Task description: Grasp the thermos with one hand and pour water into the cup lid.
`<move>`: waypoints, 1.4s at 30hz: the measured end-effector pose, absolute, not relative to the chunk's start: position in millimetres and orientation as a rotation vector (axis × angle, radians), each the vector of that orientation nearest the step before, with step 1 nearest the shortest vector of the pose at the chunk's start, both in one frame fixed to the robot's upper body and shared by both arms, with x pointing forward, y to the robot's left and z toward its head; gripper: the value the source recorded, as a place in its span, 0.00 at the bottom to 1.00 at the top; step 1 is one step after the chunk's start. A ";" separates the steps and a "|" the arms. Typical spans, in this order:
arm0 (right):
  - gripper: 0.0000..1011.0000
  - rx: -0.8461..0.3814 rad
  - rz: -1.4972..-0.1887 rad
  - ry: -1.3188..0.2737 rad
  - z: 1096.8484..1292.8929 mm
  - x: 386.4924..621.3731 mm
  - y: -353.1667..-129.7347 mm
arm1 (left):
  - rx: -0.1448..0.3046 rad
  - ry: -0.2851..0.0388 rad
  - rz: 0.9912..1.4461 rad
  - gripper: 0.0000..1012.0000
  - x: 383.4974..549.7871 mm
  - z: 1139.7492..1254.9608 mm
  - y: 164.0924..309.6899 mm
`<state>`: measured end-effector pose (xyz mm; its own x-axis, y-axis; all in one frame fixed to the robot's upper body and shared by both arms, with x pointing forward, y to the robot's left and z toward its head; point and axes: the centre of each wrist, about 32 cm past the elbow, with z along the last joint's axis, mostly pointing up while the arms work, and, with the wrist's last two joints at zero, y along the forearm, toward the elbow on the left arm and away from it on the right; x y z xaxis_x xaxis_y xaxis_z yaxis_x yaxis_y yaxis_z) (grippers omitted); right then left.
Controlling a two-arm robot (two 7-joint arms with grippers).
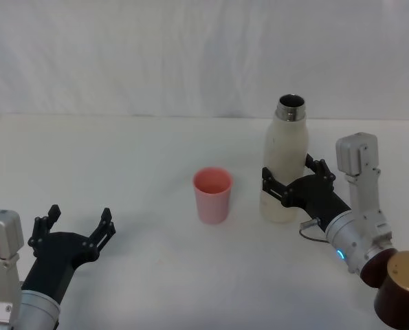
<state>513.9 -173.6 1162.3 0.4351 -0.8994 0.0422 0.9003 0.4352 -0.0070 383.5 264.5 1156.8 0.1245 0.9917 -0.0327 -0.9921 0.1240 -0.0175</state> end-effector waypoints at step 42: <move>0.95 -0.035 -1.117 -0.035 1160.2 522.7 -173.8 | -0.038 0.014 1.446 0.99 383.5 1156.8 264.5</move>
<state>522.7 -173.8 1160.2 0.4376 -0.8980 0.0456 0.8991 0.4376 -0.0108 383.5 264.5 1156.8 0.1245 0.9917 -0.0326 -0.9921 0.1240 -0.0176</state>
